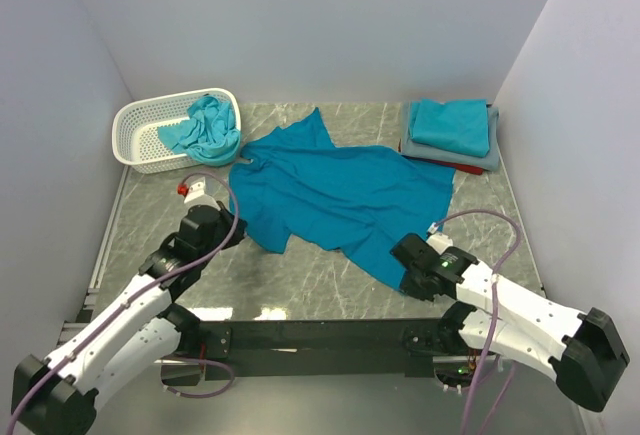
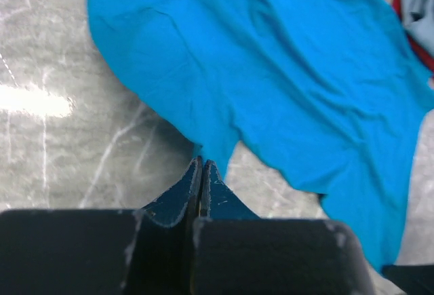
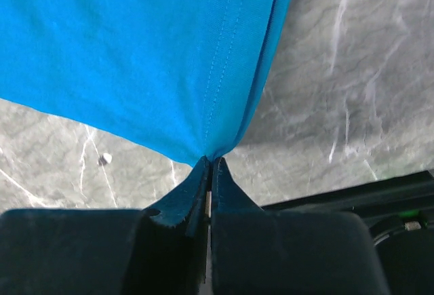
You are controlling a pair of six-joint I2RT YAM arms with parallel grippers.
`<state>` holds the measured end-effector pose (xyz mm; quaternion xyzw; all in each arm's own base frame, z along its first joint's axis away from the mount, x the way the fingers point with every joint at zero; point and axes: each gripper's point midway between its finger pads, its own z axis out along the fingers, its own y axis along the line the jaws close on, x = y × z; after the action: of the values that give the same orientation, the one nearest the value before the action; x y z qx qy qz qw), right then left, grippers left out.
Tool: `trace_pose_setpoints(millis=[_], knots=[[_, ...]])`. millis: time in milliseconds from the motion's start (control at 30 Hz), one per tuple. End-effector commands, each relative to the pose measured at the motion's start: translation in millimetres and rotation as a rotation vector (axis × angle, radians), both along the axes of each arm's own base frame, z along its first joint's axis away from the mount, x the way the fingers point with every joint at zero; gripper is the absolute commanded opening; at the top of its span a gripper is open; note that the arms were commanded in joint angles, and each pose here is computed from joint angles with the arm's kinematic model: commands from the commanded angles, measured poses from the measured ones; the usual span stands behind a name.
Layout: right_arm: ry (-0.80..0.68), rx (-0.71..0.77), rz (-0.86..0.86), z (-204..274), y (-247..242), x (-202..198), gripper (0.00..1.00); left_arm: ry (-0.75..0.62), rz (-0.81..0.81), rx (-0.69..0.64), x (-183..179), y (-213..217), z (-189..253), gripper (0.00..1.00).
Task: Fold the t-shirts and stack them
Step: Fold the tshirt
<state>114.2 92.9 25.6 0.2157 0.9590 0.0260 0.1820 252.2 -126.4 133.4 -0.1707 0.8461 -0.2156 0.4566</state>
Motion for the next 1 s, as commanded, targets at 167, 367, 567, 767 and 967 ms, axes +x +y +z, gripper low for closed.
trace_pose_setpoints(millis=[167, 367, 567, 767, 967], knots=[[-0.013, -0.045, 0.010, 16, 6, -6, 0.00, -0.042, 0.089, -0.099, -26, 12, 33, 0.00], [-0.005, -0.037, 0.040, 15, 10, -17, 0.00, -0.070, 0.107, -0.144, -42, 20, 54, 0.00], [-0.016, -0.018, 0.067, 17, 14, -27, 0.00, -0.070, 0.115, -0.168, -53, 23, 61, 0.00], [-0.103, -0.004, 0.065, 29, 22, -10, 0.00, -0.130, 0.065, -0.139, -45, 16, 70, 0.00], [-0.247, -0.018, 0.030, 53, 26, 25, 0.00, -0.133, 0.034, -0.084, -22, -2, 63, 0.00]])
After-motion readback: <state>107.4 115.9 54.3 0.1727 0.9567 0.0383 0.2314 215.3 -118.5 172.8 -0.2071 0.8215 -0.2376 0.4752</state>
